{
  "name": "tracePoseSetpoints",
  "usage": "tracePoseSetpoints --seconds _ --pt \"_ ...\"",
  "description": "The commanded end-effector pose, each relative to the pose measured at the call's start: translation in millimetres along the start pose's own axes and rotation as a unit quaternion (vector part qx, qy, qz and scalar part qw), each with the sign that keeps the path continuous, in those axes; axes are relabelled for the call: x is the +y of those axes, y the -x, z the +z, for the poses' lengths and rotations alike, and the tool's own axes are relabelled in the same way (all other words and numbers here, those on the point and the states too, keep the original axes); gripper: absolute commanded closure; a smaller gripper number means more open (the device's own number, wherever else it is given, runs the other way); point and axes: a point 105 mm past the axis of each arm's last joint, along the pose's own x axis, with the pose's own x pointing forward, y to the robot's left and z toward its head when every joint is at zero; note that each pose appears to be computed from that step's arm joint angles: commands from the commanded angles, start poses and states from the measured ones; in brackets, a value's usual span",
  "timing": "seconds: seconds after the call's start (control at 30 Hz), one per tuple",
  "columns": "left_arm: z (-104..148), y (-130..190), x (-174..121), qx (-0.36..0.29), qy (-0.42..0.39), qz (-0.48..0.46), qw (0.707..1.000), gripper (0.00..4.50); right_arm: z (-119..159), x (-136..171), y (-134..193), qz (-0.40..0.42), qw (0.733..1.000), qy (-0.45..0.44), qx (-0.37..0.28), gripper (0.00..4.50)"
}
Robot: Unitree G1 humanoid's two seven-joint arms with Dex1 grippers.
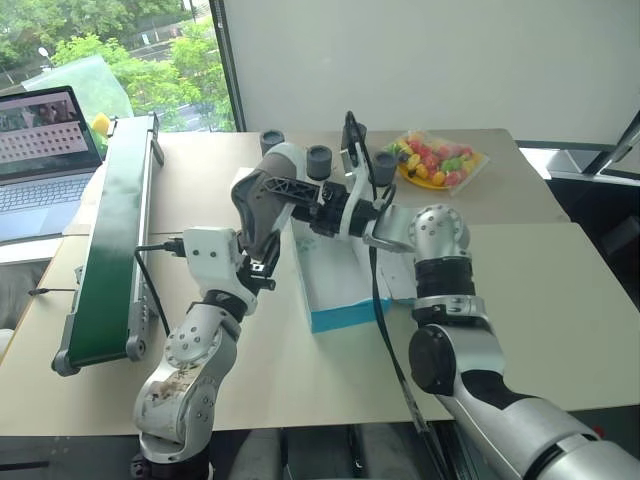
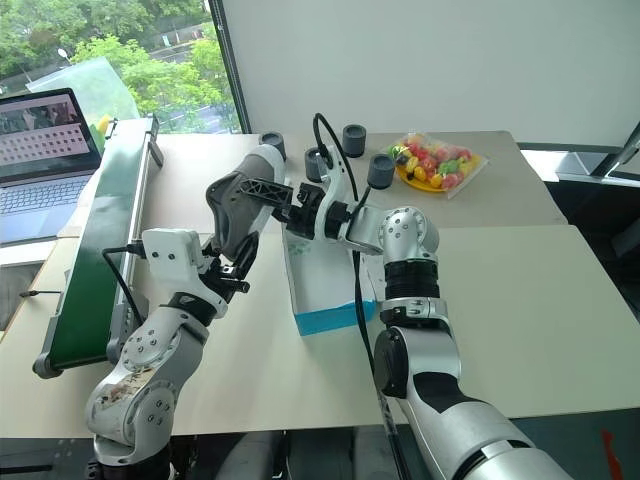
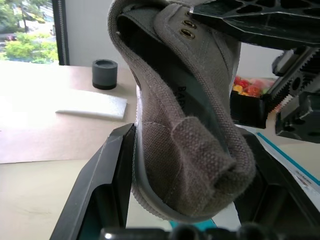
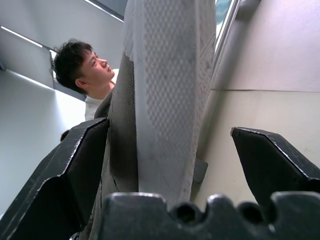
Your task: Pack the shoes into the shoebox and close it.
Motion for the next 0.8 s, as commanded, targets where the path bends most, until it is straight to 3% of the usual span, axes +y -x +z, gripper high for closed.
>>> tracePoseSetpoints --seconds 0.03,0.13,0.43,0.5,0.6,0.67,0.73,0.77,0.8 --pt "16.1 -0.7 -6.9 -0.032 -0.003 -0.019 0.999 2.22 13.5 21.1 -0.2 0.028 0.999 0.025 -0.028 0.00" --pt "15.7 -2.2 -4.9 -0.030 -0.005 -0.015 0.999 2.22 14.5 19.7 1.4 0.021 0.999 0.025 -0.038 0.65" --pt "10.2 -3.1 1.2 -0.017 -0.018 -0.001 1.000 2.22 11.5 20.6 4.0 0.016 0.999 0.026 -0.045 3.64" --pt "6.4 -3.5 5.5 -0.007 -0.026 0.010 1.000 2.22 10.1 23.0 3.5 0.020 0.999 0.027 -0.044 4.02" --pt "3.9 -4.0 11.0 0.000 -0.043 0.022 0.999 2.22 12.2 29.6 4.0 0.034 0.998 0.027 -0.052 4.02" --pt "9.4 -3.1 13.6 -0.016 -0.042 0.028 0.999 1.35 16.0 31.6 4.5 0.038 0.997 0.018 -0.067 4.03" --pt "10.6 -2.6 10.8 -0.017 -0.048 0.016 0.999 0.79 19.7 31.8 5.3 0.038 0.996 0.007 -0.081 4.03" --pt "11.1 -1.7 6.3 -0.014 -0.062 -0.002 0.998 0.25 24.2 30.9 6.4 0.034 0.995 0.002 -0.095 4.03" --pt "11.8 0.6 1.5 -0.012 -0.077 -0.026 0.997 0.10 31.5 27.5 8.0 0.023 0.993 -0.006 -0.115 4.03"
